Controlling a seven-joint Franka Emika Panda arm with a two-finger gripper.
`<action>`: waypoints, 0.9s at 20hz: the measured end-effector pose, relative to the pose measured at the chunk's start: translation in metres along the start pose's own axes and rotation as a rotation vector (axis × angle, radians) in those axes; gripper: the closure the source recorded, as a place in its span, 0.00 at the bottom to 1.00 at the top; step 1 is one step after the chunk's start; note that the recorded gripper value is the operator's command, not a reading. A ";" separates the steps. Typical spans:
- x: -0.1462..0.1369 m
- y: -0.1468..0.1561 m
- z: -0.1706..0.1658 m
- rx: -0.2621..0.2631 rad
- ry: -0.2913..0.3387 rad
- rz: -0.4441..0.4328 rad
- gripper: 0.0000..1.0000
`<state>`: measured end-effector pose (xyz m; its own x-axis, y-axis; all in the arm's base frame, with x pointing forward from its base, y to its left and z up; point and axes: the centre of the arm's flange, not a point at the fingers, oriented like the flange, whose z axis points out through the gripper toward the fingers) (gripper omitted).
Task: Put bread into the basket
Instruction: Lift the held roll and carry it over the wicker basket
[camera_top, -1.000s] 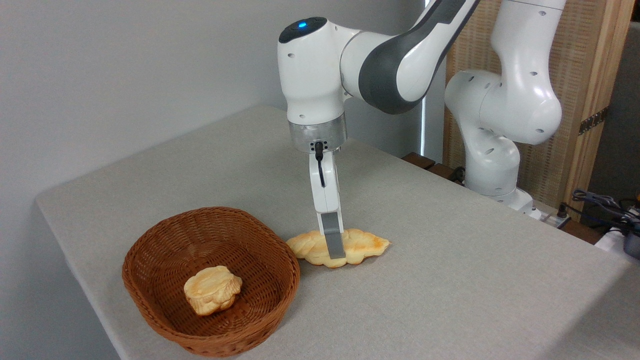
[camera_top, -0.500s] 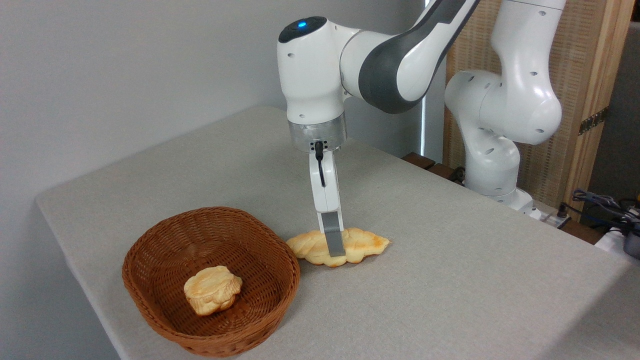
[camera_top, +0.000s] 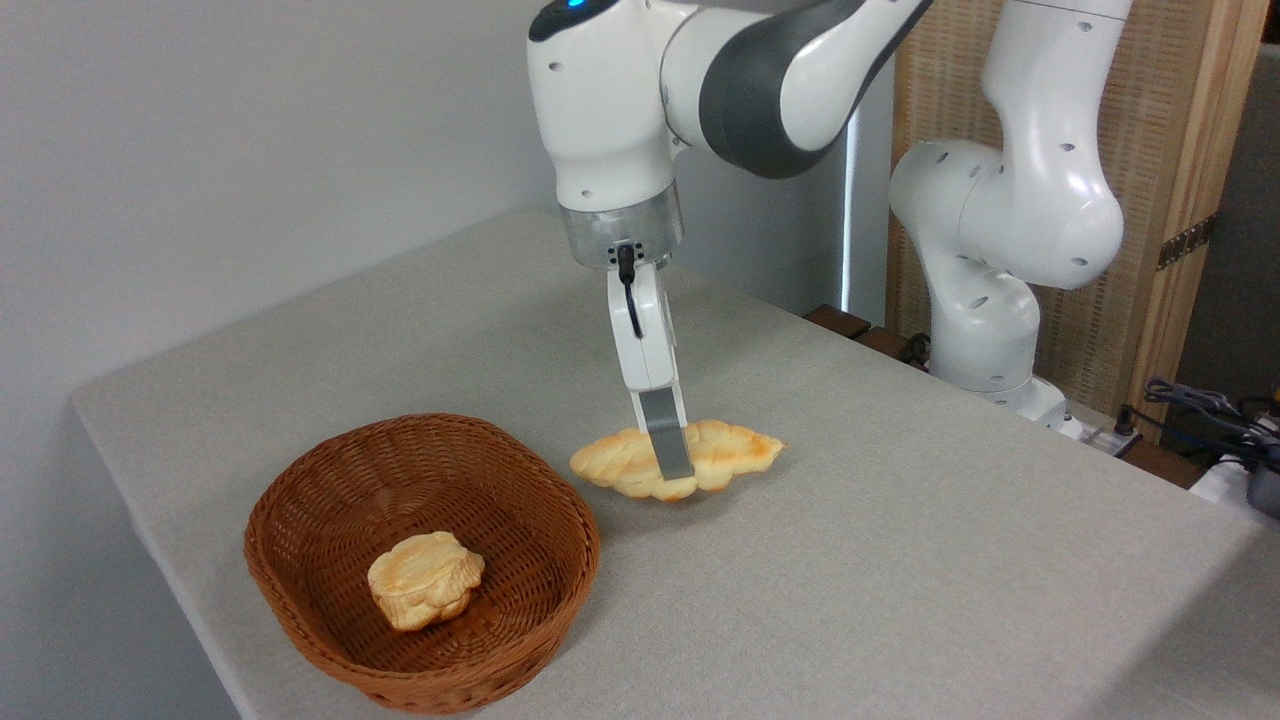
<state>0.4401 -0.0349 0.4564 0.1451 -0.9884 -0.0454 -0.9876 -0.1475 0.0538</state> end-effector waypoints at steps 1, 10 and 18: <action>0.000 0.000 -0.004 -0.010 -0.003 0.000 0.39; 0.010 -0.024 -0.048 0.020 0.089 -0.032 0.38; 0.041 -0.083 -0.076 0.020 0.228 -0.264 0.37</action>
<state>0.5330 -0.0656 0.5261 0.4028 -0.8996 0.1690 -0.9150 -0.4002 0.0506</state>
